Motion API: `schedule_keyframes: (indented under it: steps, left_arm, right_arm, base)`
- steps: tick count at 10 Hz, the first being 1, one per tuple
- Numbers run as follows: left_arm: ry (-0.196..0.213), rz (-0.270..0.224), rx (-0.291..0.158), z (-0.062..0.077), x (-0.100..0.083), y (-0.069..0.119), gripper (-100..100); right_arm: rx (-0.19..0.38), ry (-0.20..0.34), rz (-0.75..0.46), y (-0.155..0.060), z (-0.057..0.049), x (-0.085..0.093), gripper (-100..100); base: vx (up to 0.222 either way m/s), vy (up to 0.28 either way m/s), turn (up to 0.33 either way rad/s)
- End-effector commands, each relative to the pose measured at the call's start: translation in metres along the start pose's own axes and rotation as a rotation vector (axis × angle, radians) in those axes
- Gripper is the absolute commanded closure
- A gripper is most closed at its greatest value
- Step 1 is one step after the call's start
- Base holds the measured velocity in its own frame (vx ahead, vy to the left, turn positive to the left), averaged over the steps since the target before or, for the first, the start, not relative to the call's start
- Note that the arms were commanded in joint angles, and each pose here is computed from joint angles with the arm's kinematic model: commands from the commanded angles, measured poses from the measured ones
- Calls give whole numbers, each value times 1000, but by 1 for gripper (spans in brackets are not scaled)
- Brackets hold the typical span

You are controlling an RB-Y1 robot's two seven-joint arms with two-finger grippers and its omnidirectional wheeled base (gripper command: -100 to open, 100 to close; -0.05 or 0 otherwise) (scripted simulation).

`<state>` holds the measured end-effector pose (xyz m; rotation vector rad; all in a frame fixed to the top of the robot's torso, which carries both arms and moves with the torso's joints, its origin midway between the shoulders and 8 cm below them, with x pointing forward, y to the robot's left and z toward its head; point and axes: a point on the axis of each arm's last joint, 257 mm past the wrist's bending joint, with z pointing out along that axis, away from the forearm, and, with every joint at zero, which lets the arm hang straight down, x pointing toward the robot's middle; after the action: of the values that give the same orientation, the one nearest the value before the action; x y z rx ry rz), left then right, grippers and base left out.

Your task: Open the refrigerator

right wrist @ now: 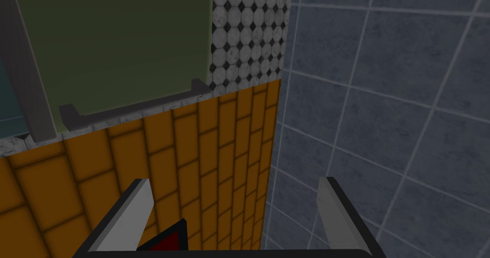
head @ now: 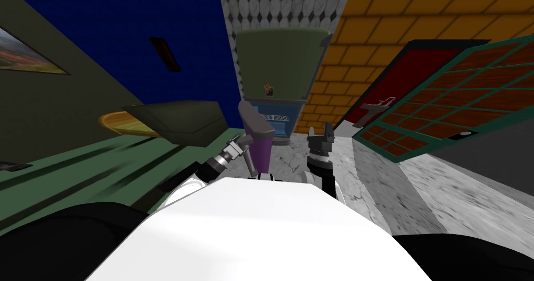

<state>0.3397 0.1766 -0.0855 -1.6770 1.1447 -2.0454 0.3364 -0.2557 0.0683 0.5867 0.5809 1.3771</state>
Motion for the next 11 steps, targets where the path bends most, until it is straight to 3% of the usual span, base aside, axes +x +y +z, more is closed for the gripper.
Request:
schedule_keyframes:
  steps: [1, 8, 9, 10, 11]
  left_arm:
    - [32, 5, 1, 0, 10, -19, -100]
    - [56, 11, -26, 0, 20, -36, -100]
    - [56, 11, -26, 0, 20, -36, -100]
    - [26, 0, -70, -2, 6, -19, -100]
    - [23, -1, -75, -2, 5, -18, 0]
  right_arm:
    - [0, 0, 0, 0, 0, 0, 0]
    - [0, 0, 0, 0, 0, 0, 0]
    - [0, 0, 0, 0, 0, 0, 0]
    - [0, 0, 0, 0, 0, 0, 0]
    - [0, 0, 0, 0, 0, 0, 0]
  base:
    - [1, -46, 134]
    - [1, -30, 55]
    - [0, -40, 44]
    - [1, -16, -1]
    - [0, 0, 0]
